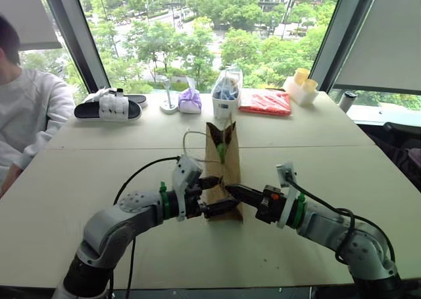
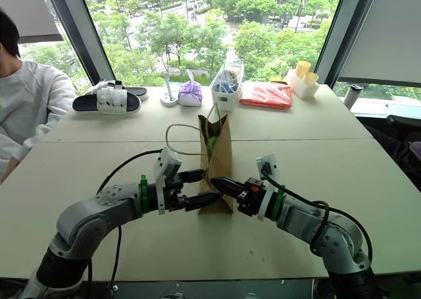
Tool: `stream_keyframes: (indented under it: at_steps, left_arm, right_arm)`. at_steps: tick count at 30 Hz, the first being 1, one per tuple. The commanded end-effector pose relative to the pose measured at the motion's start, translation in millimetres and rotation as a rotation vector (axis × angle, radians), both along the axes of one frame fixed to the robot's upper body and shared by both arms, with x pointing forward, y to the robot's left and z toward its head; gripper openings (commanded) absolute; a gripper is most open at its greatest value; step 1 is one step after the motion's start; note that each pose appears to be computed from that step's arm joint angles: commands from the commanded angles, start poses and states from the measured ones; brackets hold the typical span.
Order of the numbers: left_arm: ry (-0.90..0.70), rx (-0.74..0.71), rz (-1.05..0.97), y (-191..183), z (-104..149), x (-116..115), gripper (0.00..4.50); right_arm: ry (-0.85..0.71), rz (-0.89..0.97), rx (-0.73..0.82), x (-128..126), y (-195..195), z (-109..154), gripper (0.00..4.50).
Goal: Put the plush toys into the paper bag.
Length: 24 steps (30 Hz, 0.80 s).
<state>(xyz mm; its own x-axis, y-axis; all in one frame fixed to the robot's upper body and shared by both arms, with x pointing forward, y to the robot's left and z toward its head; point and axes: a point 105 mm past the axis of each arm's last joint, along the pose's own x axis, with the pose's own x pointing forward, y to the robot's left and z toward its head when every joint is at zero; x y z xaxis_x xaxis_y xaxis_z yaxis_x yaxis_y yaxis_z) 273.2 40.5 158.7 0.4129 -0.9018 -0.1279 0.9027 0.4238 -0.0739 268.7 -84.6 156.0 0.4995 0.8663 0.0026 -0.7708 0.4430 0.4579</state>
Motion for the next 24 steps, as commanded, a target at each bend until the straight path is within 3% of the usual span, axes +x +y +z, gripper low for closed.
stream_keyframes:
  at_steps: [1,8,12,15,21,24]
  left_arm:
    - [-0.086,0.049,0.034,-4,2,8,4.19]
    - [-0.16,0.12,0.045,-13,-4,13,4.19]
    - [-0.174,0.088,0.045,-25,0,14,4.19]
    - [-0.179,0.082,0.062,-25,1,16,2.96]
    - [-0.184,0.082,0.081,-24,2,21,0.02]
    - [-0.18,0.081,0.075,-24,2,21,0.02]
  right_arm:
    - [-0.037,0.011,0.015,1,4,8,0.08]
    - [-0.048,-0.008,0.015,5,0,11,0.08]
    - [-0.05,-0.012,0.019,6,-1,12,0.08]
    - [-0.051,-0.01,0.033,4,-2,14,0.0]
    - [-0.045,0.0,0.052,0,-4,15,0.0]
    - [-0.042,-0.008,0.089,-4,-13,19,0.0]
